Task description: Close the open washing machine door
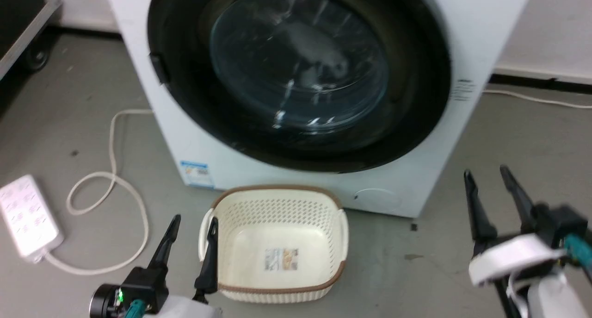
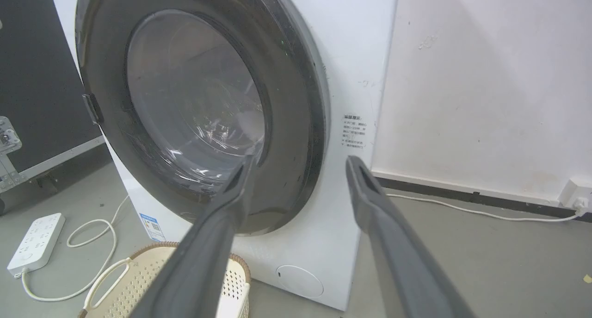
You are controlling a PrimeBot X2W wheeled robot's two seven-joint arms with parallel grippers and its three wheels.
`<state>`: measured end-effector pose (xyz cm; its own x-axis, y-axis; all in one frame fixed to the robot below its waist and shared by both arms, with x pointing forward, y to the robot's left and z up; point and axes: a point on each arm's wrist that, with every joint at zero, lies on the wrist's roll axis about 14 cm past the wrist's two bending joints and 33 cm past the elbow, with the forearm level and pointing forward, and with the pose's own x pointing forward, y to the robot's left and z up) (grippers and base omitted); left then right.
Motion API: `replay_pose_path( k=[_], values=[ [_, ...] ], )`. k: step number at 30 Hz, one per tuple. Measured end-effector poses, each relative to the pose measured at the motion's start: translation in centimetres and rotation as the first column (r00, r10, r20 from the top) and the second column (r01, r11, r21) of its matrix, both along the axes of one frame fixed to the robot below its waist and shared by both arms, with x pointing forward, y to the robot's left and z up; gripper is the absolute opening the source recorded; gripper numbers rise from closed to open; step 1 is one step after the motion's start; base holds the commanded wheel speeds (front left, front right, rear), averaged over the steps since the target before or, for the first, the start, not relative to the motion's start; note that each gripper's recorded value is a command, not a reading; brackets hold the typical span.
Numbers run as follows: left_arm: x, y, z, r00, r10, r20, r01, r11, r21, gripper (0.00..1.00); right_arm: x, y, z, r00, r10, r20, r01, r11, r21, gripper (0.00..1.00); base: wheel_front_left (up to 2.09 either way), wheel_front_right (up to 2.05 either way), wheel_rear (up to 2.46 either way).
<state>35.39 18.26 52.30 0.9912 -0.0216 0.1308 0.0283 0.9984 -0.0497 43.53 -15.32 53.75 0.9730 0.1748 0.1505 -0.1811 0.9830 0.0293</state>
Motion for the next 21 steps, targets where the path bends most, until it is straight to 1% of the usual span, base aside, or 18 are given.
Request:
replay_pose_path(
  k=[5, 9, 13, 17, 19, 20, 21],
  values=[
    [-0.4, -1.3, -0.2, 0.999, -0.040, -0.004, 0.040, 0.999, 0.009, 1.00, -4.4, -1.9, 0.7, 0.996, -0.077, 0.042, 0.078, 0.997, -0.015, 1.00, 0.00, 0.00, 0.00],
    [-0.4, -1.9, 0.1, 0.998, -0.057, 0.006, 0.057, 0.998, 0.009, 1.00, -6.8, -3.5, -0.3, 0.992, -0.128, 0.021, 0.128, 0.991, -0.037, 1.00, 0.00, 0.00, 0.00],
    [-0.7, -2.0, -0.1, 0.998, -0.058, 0.001, 0.058, 0.998, 0.007, 1.00, -8.0, -3.8, -1.2, 0.990, -0.139, -0.011, 0.139, 0.990, 0.004, 1.00, 0.00, 0.00, 0.00],
    [-0.7, -1.7, 0.0, 0.999, -0.043, 0.004, 0.043, 0.999, -0.003, 1.00, -8.5, -3.6, -1.4, 0.991, -0.132, -0.015, 0.132, 0.991, 0.005, 1.00, 0.00, 0.00, 0.00],
    [-0.7, -1.3, 0.1, 1.000, -0.025, 0.007, 0.025, 0.999, -0.026, 1.00, -8.6, -3.4, -1.4, 0.992, -0.128, -0.016, 0.128, 0.992, 0.003, 1.00, 0.00, 0.00, 0.00],
    [-0.7, -1.3, 0.1, 1.000, -0.025, 0.007, 0.025, 0.999, -0.026, 0.00, -8.6, -3.4, -1.4, 0.992, -0.128, -0.017, 0.128, 0.992, 0.003, 0.00, 0.00, 0.00, 0.00],
    [-0.7, -1.3, 0.1, 1.000, -0.026, 0.007, 0.026, 0.999, -0.026, 0.00, -8.6, -3.4, -1.4, 0.992, -0.128, -0.017, 0.128, 0.992, 0.003, 0.00, 0.00, 0.00, 0.00]
  ],
)
